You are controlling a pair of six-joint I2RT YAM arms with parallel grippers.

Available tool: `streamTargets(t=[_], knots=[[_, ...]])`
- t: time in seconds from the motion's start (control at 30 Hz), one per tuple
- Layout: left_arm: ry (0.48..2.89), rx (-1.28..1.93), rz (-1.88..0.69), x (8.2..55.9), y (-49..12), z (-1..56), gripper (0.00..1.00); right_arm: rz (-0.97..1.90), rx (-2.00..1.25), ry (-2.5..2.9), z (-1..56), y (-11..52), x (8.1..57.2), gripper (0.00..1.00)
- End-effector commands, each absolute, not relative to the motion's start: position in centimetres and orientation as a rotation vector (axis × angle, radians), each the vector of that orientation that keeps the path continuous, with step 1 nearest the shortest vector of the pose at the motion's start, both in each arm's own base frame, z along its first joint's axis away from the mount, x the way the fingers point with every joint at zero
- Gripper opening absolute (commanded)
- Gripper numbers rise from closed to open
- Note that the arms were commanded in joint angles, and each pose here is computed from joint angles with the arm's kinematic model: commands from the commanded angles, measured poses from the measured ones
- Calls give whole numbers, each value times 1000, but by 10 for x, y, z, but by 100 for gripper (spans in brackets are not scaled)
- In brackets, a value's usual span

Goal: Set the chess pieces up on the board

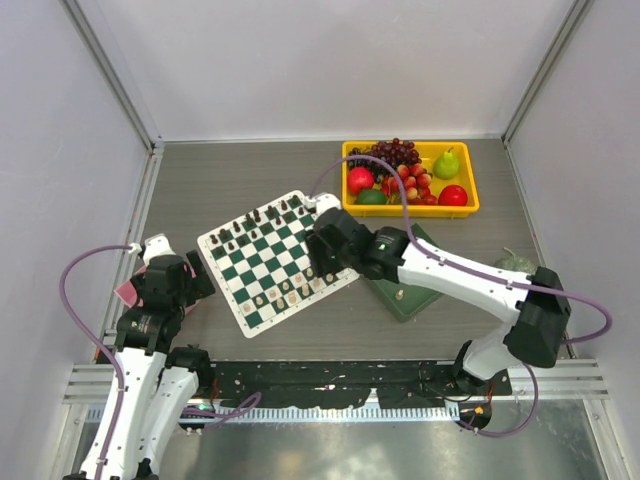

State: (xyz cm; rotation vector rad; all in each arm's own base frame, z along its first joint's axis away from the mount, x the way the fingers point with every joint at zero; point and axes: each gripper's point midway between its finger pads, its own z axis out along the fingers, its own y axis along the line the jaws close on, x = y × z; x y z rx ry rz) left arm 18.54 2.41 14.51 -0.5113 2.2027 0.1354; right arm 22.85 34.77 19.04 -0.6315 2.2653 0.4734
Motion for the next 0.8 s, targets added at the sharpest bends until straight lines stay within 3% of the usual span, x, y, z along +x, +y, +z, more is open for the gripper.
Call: streamTargets(t=[0.0,0.4,0.77], knots=[[2151,-503,116,194,24,156,99,401,-458,2295,184,292,247,50],[2168,-501,115,194,22,155,99,183,-71,2358,152,153,255,57],[2170,-511,124,193,24,153,99,138,183,2473,107,127,237,60]])
